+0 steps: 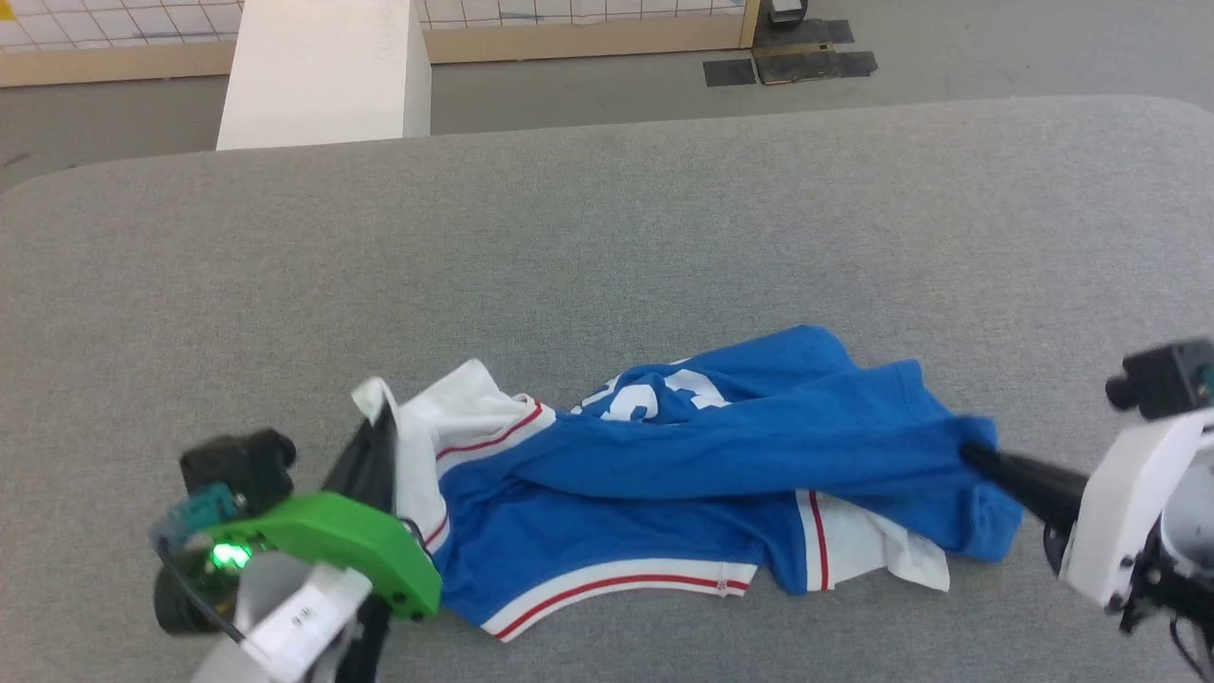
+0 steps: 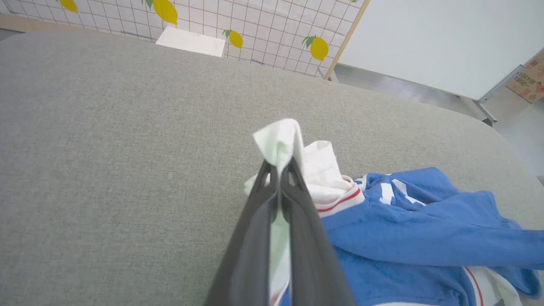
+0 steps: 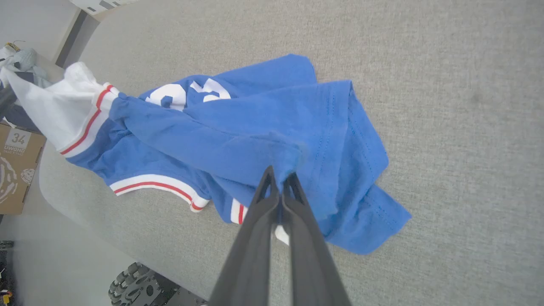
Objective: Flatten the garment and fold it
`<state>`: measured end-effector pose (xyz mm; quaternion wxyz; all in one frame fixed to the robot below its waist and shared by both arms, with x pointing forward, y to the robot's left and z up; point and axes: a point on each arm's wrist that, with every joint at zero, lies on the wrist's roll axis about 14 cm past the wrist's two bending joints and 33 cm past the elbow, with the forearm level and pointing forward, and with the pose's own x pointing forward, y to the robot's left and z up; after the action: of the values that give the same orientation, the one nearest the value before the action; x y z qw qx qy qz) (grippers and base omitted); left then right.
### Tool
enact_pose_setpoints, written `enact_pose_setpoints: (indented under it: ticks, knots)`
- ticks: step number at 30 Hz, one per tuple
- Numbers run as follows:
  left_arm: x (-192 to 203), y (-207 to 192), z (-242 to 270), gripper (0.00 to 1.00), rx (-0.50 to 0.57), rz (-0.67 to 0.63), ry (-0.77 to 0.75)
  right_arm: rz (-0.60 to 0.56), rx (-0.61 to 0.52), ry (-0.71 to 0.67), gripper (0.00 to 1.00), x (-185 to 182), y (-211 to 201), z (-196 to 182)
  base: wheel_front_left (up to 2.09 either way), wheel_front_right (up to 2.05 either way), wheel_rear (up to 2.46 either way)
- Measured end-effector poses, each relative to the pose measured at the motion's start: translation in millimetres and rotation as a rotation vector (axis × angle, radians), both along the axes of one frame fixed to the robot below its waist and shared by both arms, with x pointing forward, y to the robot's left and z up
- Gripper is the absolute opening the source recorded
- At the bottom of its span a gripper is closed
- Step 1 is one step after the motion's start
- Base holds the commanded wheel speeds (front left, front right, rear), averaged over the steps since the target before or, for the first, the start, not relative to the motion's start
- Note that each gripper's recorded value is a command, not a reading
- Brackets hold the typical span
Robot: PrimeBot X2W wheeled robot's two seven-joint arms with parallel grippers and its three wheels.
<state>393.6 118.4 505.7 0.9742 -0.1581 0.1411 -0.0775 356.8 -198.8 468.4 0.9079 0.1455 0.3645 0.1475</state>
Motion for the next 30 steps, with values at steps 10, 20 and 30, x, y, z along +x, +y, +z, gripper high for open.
enact_pose_setpoints:
  ticks: [10,20,30]
  knots:
    - [57.9,26.3,105.0,0.00,0.131,-0.036,-0.290,0.033,-0.084,-0.239,0.00,64.2,-11.6,88.2,0.00,0.00,0.00]
    - [101.0,28.6,214.9,0.00,0.264,-0.060,-0.539,0.051,-0.130,-0.389,0.00,106.7,-14.3,163.1,0.00,0.00,0.00]
    - [175.4,32.4,268.7,0.00,0.373,-0.020,-0.631,0.038,-0.187,-0.485,0.00,177.5,-8.3,206.2,0.00,0.00,0.00]
